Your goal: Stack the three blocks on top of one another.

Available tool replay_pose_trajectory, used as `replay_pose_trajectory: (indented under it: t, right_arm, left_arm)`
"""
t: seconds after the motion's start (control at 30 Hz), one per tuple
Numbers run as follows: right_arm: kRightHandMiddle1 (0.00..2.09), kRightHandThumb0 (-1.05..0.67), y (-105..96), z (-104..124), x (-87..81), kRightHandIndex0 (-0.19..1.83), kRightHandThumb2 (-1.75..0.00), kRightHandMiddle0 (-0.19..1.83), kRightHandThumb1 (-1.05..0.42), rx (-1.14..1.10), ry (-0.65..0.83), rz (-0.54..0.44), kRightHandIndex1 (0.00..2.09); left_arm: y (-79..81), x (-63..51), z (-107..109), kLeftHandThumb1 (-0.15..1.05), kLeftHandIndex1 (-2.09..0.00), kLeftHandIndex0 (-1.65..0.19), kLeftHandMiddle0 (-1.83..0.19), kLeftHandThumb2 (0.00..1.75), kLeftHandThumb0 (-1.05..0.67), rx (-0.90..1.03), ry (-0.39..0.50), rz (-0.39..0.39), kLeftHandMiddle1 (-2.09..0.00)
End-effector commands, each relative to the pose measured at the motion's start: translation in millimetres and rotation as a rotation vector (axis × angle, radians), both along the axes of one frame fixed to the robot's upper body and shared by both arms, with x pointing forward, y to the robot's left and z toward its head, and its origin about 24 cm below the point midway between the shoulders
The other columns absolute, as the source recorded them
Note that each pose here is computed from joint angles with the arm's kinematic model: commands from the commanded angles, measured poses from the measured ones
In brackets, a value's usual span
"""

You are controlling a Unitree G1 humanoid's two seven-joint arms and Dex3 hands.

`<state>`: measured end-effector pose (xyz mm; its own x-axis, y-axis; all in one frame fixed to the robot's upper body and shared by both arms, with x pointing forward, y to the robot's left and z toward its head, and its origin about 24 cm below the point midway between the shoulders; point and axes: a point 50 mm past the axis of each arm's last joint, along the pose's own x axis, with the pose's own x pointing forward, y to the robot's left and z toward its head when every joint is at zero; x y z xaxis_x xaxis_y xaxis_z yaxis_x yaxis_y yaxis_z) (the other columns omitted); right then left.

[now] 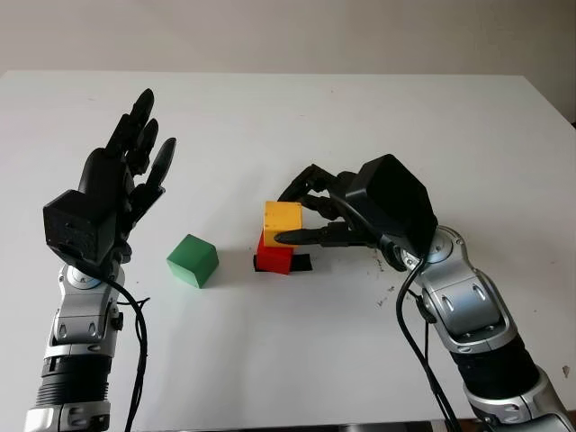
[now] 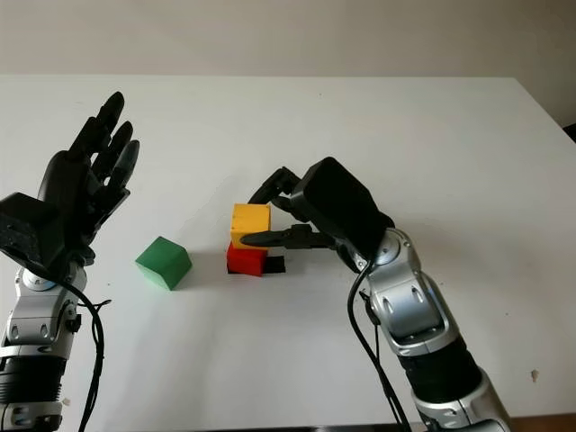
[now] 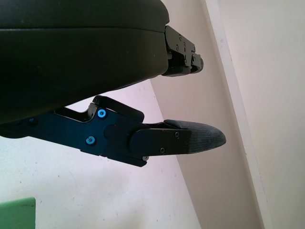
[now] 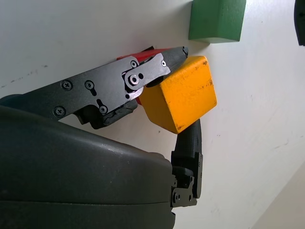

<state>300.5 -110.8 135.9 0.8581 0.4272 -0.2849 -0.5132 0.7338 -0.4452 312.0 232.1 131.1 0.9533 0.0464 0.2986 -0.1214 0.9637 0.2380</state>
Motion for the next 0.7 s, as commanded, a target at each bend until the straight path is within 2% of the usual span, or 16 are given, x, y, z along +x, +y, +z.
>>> replay_pose_trajectory:
  t: [0.0, 0.67]
  right_arm:
    - [1.7, -0.43, 0.2, 3.3, -2.8, 0.26, -0.05, 0.12, -1.03, 0.015, -0.016, 0.012, 0.06]
    - [1.69, -0.43, 2.9, -4.5, 3.2, 0.25, -0.05, 0.11, -1.04, -0.009, -0.007, 0.006, 0.06]
  left_arm:
    - [-1.0, -1.0, 1.8, 1.05, -0.06, -0.16, -0.15, 0.38, -0.65, 0.001, -0.015, -0.002, -0.06]
    - [-1.8, -1.5, 2.2, 1.05, -0.05, -0.16, -0.15, 0.4, -0.66, 0.011, -0.011, 0.002, -0.06]
